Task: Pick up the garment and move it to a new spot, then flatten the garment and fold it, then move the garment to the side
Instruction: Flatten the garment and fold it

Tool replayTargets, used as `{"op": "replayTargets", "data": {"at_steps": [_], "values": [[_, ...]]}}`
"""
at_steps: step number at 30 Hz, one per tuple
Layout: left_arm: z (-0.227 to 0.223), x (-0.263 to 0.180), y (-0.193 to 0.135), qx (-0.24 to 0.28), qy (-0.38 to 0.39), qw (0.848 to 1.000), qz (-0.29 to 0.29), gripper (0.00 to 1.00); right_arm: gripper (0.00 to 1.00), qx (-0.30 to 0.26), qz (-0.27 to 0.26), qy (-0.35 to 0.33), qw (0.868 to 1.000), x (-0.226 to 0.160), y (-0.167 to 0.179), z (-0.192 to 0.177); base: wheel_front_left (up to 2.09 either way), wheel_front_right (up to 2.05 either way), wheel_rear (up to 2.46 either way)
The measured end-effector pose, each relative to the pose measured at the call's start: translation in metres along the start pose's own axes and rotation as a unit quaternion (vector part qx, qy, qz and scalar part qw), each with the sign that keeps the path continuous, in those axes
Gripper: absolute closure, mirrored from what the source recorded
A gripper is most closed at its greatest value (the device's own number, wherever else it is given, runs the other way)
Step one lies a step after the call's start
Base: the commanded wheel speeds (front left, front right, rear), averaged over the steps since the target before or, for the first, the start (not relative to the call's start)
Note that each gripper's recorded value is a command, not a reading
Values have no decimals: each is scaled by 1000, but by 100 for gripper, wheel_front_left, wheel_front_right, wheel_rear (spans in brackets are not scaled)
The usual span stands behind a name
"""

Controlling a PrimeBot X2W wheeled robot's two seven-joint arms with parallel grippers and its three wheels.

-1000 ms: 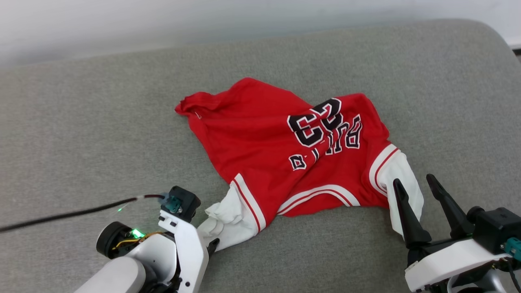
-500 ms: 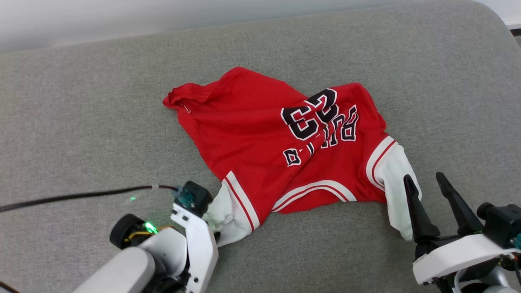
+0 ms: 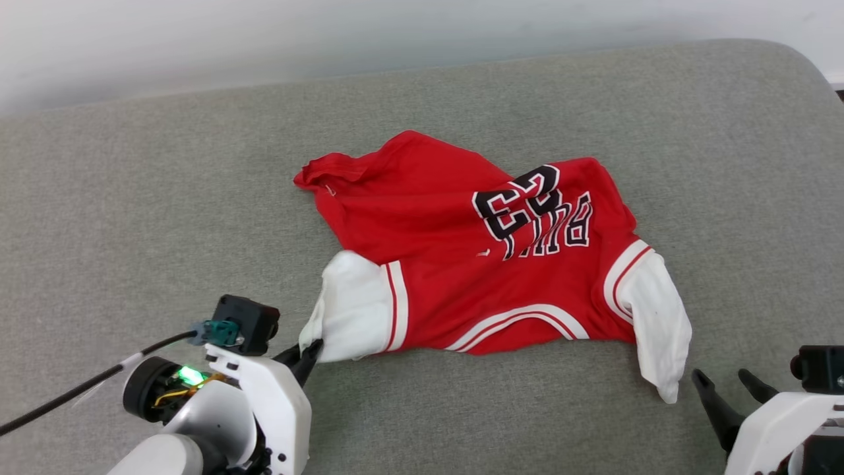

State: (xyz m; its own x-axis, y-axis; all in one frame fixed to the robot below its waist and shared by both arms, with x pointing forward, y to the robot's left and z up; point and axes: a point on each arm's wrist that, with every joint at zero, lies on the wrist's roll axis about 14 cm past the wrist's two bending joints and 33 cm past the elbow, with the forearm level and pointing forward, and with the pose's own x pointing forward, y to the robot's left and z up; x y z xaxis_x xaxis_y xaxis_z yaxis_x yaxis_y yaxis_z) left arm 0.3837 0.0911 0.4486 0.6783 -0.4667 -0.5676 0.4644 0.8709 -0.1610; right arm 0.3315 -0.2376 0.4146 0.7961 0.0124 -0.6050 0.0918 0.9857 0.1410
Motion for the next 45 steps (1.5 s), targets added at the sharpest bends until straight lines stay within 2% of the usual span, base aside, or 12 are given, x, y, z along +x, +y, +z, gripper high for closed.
{"op": "replayTargets", "data": {"at_steps": [4,10,19,20,21,22,27,30,32,35,39,45], "values": [[11,-10,5,1,-26,1000,13,100,0,-12,5,42,999,3,-2,-4,0,0,0],[12,-10,8,-3,-33,999,15,100,0,-27,38,84,995,20,16,-6,0,0,0],[5,-5,13,-14,-26,999,18,100,0,-19,71,182,981,41,31,-45,0,0,0],[4,-5,14,-15,-26,999,19,100,29,-17,73,185,980,42,31,-46,0,0,0],[4,-5,14,-15,-26,999,20,100,69,-18,75,188,979,42,31,-47,0,0,0],[5,-5,15,-16,-28,999,20,100,100,-18,76,191,979,43,31,-48,0,0,0],[12,-9,15,-17,-47,998,26,100,100,-16,83,187,979,42,33,-44,0,0,0],[24,-16,19,-17,-78,996,39,100,100,-22,80,149,985,40,30,-25,0,0,0],[38,-24,24,-20,-114,992,56,100,100,-31,75,101,992,38,27,1,0,0,0],[69,-41,30,-21,-187,979,80,100,100,-48,69,35,996,28,23,40,0,0,0],[107,-66,32,-12,-272,957,99,100,100,-70,61,-42,995,11,21,90,0,0,0],[173,-99,47,16,-374,919,124,100,100,-106,56,-172,978,-13,32,180,0,0,0]]}}
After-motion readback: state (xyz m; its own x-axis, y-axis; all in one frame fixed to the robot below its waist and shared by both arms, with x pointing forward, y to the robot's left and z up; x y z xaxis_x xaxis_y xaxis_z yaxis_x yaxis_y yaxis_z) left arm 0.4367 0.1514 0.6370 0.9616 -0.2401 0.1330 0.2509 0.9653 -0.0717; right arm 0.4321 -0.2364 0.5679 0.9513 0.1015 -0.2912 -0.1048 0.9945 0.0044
